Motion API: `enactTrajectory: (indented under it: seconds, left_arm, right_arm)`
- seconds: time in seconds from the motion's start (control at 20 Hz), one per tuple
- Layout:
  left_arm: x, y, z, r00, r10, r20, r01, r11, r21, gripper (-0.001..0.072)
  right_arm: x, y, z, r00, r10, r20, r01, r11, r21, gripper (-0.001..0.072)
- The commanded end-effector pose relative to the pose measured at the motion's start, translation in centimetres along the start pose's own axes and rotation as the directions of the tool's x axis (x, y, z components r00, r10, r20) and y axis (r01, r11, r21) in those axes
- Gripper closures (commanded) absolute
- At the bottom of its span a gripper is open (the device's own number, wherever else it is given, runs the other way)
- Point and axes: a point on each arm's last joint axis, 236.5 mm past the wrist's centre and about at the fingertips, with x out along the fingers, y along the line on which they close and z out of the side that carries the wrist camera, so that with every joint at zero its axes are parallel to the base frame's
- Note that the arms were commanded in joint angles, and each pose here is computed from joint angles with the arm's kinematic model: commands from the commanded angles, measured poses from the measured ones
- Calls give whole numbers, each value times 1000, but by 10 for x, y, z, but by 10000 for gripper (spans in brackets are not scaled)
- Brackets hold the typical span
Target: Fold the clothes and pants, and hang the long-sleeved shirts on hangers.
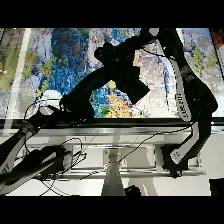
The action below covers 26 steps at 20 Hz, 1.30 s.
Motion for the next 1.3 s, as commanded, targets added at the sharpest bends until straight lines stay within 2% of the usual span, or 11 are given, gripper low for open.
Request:
enactTrajectory:
  seconds: [0.0, 0.05, 0.1, 0.35, 0.6, 0.75, 0.85, 0.95, 1.0, 1.1, 1.25]
  left_arm:
    - [2, 2, 27, 995, 17, 94, -16, 1000, -8, 479]
    - [-1, -2, 39, 991, 15, 131, -15, 1000, 1, 660]
    - [-6, -6, 54, 984, 13, 180, -17, 1000, 21, 679]
    - [-105, -35, 181, 854, -18, 520, -34, 995, 91, 681]
    - [-323, -61, 291, 505, -48, 862, -47, 995, 83, 682]
    - [-441, -98, 300, 288, -105, 952, -91, 987, 136, 682]
    - [-482, -120, 294, 209, -141, 968, -122, 978, 169, 682]
    - [-487, -124, 289, 219, -131, 967, -178, 969, 172, 682]
    - [-477, -114, 287, 261, -93, 961, -227, 961, 155, 682]
    - [-452, -78, 282, 370, 45, 928, -360, 928, 98, 681]
    - [-429, -3, 263, 473, 322, 820, -555, 832, -7, 681]
  right_arm:
    - [-1, -1, 0, 1000, -3, 1, 3, 1000, -1, 691]
    - [-1, -4, 0, 1000, -17, 1, 17, 1000, -8, 691]
    - [-1, -13, 0, 999, -51, 0, 51, 998, -20, 691]
    - [-38, -94, 7, 973, -230, 31, 230, 973, 12, 691]
    - [-180, -191, 57, 860, -387, 334, 316, 916, 249, 691]
    - [-286, -234, 54, 750, -490, 444, 337, 861, 381, 691]
    - [-344, -239, 48, 696, -505, 511, 293, 849, 440, 692]
    - [-380, -252, 20, 676, -569, 469, 340, 805, 486, 691]
    - [-388, -262, -6, 687, -605, 404, 375, 770, 516, 691]
    - [-390, -276, -58, 715, -639, 284, 395, 704, 591, 691]
    - [-369, -268, -138, 760, -635, 140, 428, 650, 628, 692]
